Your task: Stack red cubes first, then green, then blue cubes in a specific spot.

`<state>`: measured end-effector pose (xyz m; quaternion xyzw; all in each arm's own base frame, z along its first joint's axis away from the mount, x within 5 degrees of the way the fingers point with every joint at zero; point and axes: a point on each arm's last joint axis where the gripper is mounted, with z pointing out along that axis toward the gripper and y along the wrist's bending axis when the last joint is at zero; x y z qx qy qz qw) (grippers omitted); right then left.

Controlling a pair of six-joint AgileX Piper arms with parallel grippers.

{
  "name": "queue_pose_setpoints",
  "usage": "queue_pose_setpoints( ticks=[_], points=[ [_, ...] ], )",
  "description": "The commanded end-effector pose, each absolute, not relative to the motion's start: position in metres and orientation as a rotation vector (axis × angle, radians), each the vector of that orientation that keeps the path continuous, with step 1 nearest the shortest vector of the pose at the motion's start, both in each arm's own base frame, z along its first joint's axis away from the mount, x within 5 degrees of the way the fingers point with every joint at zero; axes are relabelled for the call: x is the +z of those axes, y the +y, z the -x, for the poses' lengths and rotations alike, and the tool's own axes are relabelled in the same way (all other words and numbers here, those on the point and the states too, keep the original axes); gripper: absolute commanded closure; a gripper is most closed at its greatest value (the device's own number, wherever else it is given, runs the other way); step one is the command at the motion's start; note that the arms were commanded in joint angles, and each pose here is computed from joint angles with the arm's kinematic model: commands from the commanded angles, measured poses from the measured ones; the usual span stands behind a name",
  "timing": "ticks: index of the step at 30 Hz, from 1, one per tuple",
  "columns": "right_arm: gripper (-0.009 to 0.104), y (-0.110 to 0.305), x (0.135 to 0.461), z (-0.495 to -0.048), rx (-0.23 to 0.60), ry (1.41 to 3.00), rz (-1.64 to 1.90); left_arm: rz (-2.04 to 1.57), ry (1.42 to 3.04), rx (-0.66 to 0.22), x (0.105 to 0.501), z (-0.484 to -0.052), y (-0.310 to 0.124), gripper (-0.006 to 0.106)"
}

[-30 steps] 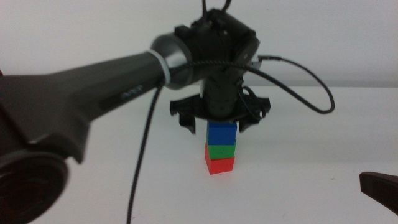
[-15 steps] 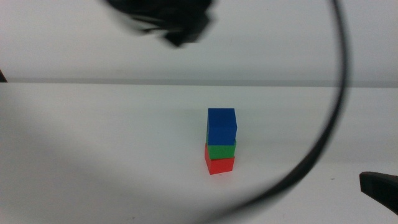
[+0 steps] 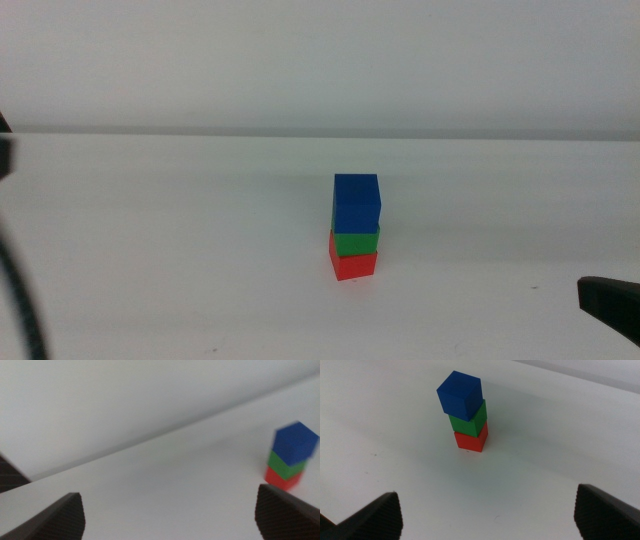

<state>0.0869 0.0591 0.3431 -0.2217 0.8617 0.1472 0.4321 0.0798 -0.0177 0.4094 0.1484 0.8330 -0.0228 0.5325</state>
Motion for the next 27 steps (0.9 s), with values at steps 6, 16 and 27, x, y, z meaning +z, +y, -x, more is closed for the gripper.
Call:
queue_pose_setpoints(
  ticks=[6, 16, 27],
  points=[
    [0.003, 0.058, 0.343, -0.087, 0.361, 2.135, 0.555, -0.176, 1.822, -0.097, 0.405, -0.035, -0.006, 0.009],
    [0.003, 0.058, 0.343, -0.087, 0.361, 2.135, 0.555, -0.158, 1.740, -0.032, 0.407, -0.015, 0.000, 0.009],
    [0.003, 0.059, 0.314, -0.087, 0.440, 1.956, 0.494, -0.164, 1.681, -0.025, 0.366, -0.039, -0.003, 0.009]
  ],
)
